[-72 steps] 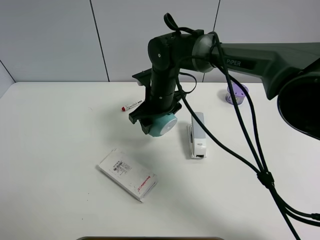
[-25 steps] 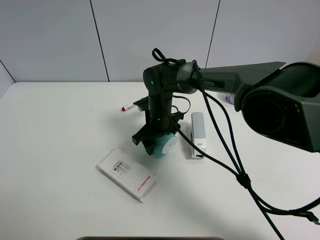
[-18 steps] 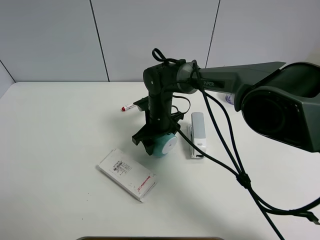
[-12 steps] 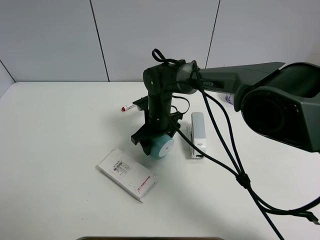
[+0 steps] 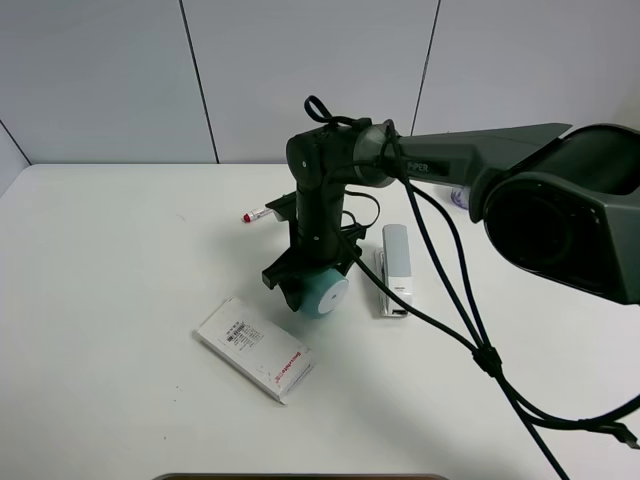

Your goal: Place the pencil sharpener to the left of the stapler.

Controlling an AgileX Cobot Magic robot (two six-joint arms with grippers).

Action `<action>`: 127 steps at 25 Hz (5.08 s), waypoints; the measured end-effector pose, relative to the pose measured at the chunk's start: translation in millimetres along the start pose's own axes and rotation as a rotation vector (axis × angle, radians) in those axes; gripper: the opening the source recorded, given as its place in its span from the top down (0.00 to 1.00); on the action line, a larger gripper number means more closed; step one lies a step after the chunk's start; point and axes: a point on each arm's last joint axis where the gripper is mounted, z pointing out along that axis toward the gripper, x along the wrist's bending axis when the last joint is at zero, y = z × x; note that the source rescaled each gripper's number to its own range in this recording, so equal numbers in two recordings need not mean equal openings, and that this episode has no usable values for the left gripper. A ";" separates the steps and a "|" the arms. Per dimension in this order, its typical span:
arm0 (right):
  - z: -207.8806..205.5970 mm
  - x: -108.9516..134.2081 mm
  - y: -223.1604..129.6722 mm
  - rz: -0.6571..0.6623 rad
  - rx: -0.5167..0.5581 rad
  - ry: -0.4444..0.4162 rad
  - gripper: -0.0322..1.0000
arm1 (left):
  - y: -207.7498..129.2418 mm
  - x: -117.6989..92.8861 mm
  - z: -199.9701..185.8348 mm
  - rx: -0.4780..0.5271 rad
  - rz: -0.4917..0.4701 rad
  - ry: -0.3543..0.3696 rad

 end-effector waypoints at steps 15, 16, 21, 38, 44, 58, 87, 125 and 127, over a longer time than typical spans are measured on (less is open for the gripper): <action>-47.9 7.3 8.1 -0.011 -0.036 0.027 0.31 | 0.0 0.0 0.0 0.000 0.000 0.000; -50.9 7.7 9.2 -0.012 -0.047 0.027 0.31 | 0.0 0.0 0.0 0.000 0.000 0.000; -68.7 9.5 7.9 -0.017 -0.085 0.026 0.31 | 0.0 0.0 0.0 0.000 0.000 0.000; -256.6 28.5 -61.1 -0.033 -0.507 0.029 0.31 | 0.0 0.0 0.0 0.000 0.000 0.000; -284.2 31.4 -118.6 -0.024 -0.546 0.033 0.31 | 0.0 0.0 0.0 0.000 0.000 0.000; -292.5 29.0 -248.9 0.131 -0.599 0.045 0.31 | 0.0 0.0 0.0 0.000 0.000 0.000; -218.9 1.3 -449.1 0.648 -0.894 -0.428 0.31 | 0.0 0.0 0.0 0.000 0.000 0.000; -166.6 7.2 -463.1 0.609 -1.087 -0.489 0.31 | 0.0 0.0 0.0 0.000 0.000 0.000; -166.6 7.2 -463.1 0.609 -1.087 -0.489 0.31 | 0.0 0.0 0.0 0.000 0.000 0.000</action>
